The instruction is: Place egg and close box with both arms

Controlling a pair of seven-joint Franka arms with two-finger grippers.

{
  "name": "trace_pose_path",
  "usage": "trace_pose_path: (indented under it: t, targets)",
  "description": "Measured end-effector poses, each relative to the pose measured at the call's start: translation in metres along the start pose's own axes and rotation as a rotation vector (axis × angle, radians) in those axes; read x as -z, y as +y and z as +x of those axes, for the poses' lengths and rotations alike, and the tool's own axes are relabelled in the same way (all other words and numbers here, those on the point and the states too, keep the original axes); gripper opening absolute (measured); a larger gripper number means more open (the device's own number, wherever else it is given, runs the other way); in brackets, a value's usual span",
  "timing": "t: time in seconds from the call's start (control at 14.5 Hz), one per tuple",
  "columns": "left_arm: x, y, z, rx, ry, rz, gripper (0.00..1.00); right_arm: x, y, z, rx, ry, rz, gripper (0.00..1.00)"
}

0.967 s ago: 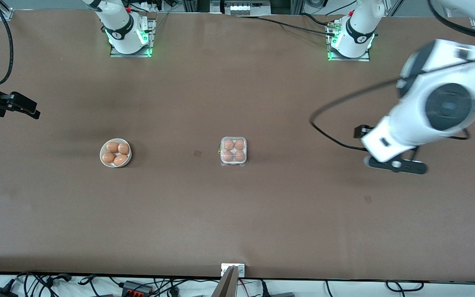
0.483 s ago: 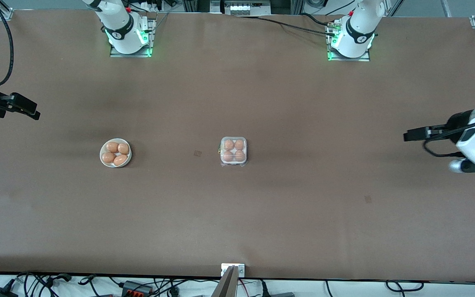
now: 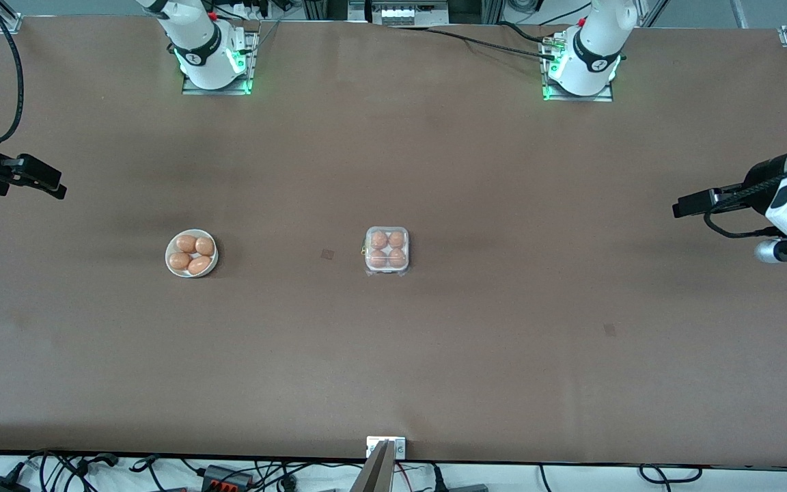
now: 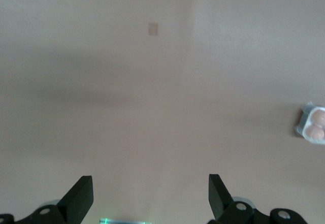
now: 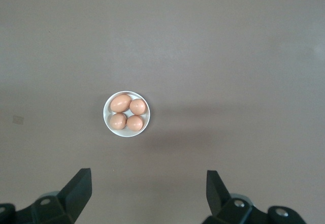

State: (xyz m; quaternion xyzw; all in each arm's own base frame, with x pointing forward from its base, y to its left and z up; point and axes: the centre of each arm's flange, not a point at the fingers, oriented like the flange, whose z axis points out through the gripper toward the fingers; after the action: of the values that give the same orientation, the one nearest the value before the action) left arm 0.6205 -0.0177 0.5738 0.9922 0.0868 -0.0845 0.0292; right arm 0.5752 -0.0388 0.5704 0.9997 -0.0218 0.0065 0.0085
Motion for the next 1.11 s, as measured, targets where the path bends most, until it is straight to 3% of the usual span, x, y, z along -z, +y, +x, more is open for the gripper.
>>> trace_pose_path:
  t: [0.35, 0.55, 1.11]
  targets:
    - [-0.013, -0.002, -0.038, -0.099, 0.143, 0.035, 1.0, -0.003, -0.001, 0.001, 0.002, -0.004, 0.0, 1.0]
    - [-0.019, -0.007, -0.06, -0.115, 0.151, 0.042, 1.0, -0.004, -0.006, 0.002, 0.01, -0.006, 0.0, 1.0]
    - [-0.019, -0.019, -0.065, -0.112, 0.16, 0.053, 1.0, -0.003, -0.008, 0.001, 0.015, -0.004, 0.0, 1.0]
